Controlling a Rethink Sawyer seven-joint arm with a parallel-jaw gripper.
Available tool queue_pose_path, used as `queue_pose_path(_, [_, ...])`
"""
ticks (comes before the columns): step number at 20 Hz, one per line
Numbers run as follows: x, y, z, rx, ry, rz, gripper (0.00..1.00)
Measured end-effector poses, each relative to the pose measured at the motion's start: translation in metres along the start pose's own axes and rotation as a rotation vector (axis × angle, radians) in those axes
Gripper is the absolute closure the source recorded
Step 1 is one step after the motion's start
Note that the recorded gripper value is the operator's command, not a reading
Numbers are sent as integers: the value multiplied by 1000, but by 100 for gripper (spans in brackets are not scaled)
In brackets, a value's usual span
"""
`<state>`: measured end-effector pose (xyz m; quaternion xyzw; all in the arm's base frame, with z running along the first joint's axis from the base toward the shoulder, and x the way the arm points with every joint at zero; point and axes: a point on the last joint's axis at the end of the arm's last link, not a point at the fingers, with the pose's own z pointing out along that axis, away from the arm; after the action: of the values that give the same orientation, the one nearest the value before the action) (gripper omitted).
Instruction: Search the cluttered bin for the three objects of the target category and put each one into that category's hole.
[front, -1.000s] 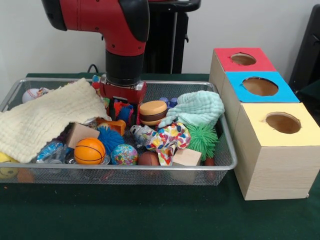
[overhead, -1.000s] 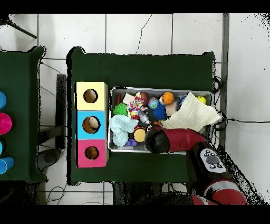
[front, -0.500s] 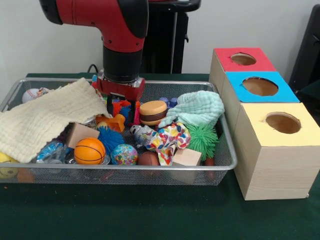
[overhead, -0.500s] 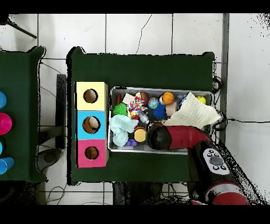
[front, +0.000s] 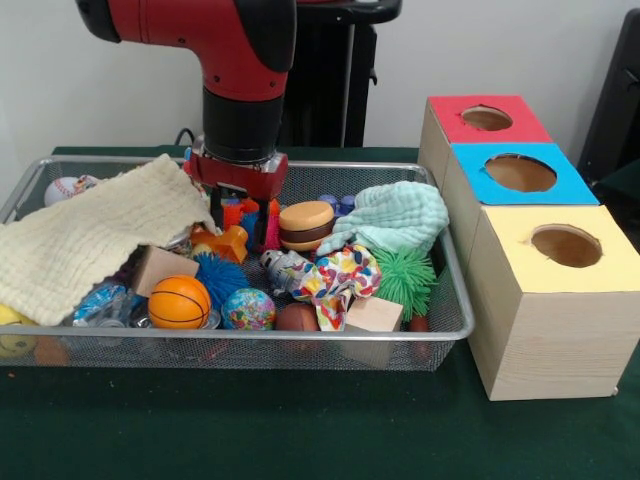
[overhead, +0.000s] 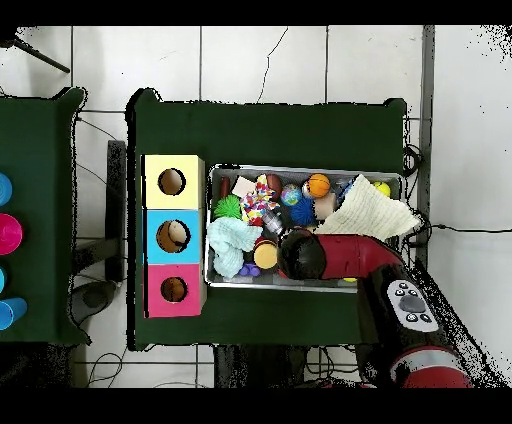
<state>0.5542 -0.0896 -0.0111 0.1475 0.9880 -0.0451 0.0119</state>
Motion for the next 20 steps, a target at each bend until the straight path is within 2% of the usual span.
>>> queue_pose_path(5, [-3, 1, -5, -1, 16, 24, 0])
queue_pose_path(12, [-5, 9, -14, -21, 83, 76, 0])
queue_pose_path(13, [-5, 12, -16, -32, 120, 95, 0])
queue_pose_path(15, [-4, 13, -17, -42, 159, 112, 0])
queue_pose_path(16, [-2, 13, -19, -53, 208, 129, 0])
queue_pose_path(20, [0, 10, -20, -60, 239, 136, 0])
